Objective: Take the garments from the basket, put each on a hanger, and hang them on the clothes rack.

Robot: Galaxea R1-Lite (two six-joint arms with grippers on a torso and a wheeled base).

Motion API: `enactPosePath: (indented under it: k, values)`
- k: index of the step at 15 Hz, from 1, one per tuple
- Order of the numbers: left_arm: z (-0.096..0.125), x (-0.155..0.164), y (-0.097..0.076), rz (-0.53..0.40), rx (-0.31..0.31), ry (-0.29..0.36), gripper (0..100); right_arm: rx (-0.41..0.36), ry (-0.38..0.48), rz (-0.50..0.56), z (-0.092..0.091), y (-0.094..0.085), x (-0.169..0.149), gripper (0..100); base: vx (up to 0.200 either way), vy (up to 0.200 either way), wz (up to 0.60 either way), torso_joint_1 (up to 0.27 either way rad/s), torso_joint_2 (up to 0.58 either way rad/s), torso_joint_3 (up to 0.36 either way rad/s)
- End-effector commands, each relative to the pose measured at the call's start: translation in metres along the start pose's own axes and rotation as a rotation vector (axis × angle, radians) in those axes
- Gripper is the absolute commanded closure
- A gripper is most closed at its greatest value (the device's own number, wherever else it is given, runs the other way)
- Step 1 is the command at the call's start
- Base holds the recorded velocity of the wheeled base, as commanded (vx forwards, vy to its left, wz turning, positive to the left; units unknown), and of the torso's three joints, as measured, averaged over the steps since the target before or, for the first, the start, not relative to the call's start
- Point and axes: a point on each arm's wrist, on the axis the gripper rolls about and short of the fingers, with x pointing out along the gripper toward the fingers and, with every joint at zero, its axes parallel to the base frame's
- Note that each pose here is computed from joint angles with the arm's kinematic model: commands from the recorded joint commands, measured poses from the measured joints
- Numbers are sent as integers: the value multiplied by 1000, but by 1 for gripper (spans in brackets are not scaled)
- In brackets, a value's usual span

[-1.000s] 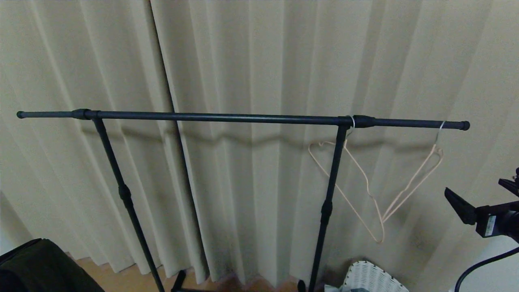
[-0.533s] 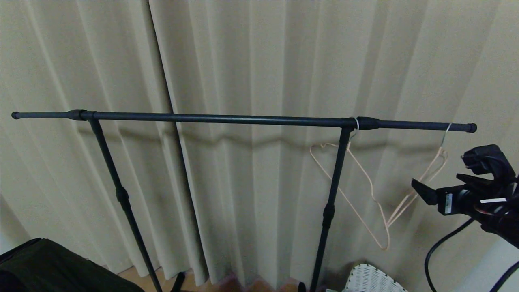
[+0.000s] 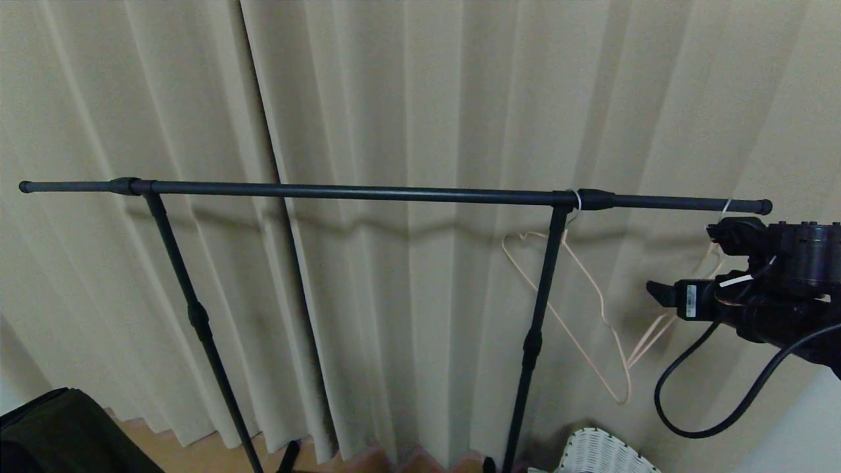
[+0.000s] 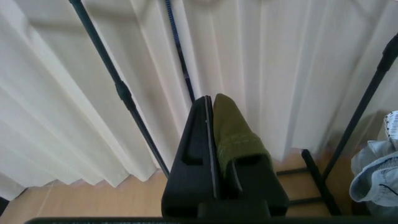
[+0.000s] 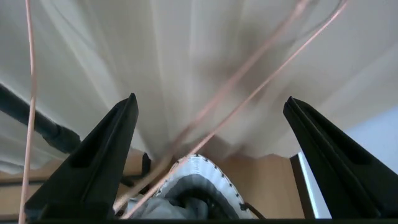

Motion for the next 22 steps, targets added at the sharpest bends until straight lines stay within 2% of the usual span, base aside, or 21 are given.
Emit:
enactPosePath:
  k: [1, 4, 8, 14, 22]
  values:
    - [-1, 0, 0, -1, 1, 4, 100, -1, 2, -12, 1, 1, 3, 0, 0, 0, 0, 0, 0, 0]
    - [-2, 0, 0, -1, -1, 4, 100, -10, 39, -61, -4, -1, 1, 0, 0, 0, 0, 0, 0, 0]
    - [-4, -1, -2, -29, 2, -2, 100, 0, 66, -139, -10, -13, -3, 0, 0, 0, 0, 0, 0, 0]
    - [-4, -1, -2, -31, 3, -1, 100, 11, 84, -161, -17, -20, -7, 0, 0, 0, 0, 0, 0, 0]
    - [-5, -2, -2, -33, 5, 1, 100, 58, 127, -162, -28, -18, 1, 0, 0, 0, 0, 0, 0, 0]
